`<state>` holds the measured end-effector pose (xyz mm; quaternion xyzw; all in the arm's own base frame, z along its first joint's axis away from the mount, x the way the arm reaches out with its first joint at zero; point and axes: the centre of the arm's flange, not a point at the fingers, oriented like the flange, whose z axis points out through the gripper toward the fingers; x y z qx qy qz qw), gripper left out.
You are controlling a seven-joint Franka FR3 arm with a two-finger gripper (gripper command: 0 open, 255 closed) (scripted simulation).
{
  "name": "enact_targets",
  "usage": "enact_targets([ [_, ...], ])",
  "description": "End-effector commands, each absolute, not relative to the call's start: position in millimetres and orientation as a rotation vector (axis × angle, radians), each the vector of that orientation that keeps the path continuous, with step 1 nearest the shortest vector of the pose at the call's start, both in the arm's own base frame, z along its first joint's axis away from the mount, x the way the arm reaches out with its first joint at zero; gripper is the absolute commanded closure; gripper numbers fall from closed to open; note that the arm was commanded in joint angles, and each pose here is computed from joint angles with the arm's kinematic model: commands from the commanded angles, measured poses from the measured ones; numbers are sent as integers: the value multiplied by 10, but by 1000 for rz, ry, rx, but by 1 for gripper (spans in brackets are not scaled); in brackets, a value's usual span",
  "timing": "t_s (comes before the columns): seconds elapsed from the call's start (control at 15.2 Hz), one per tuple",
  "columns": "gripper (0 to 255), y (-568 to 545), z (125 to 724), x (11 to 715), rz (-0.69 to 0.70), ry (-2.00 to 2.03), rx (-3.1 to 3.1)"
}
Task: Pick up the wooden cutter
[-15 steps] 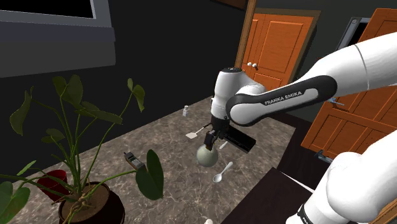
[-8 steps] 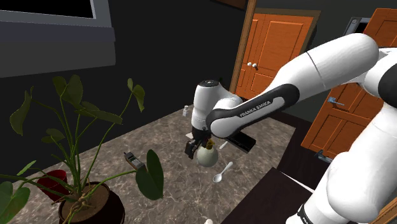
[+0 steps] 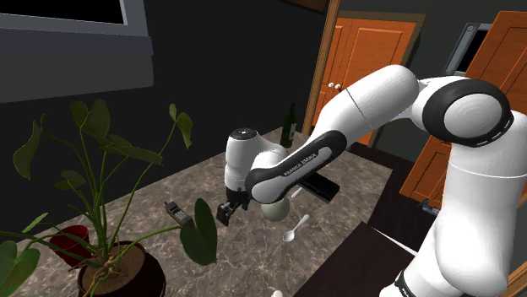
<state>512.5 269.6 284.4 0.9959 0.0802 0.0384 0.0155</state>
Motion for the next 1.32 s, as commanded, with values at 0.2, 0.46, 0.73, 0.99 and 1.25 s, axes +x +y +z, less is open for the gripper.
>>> enact_targets([
  [0.2,0,3124,2478,5407,134,251,3106],
  [0.46,0,3470,2181,5647,145,254,3113],
  [0.73,0,3697,1936,5804,153,255,3117],
  [0.99,0,3697,1725,5804,153,255,3117],
  [1.25,0,3697,1589,5804,153,255,3117],
])
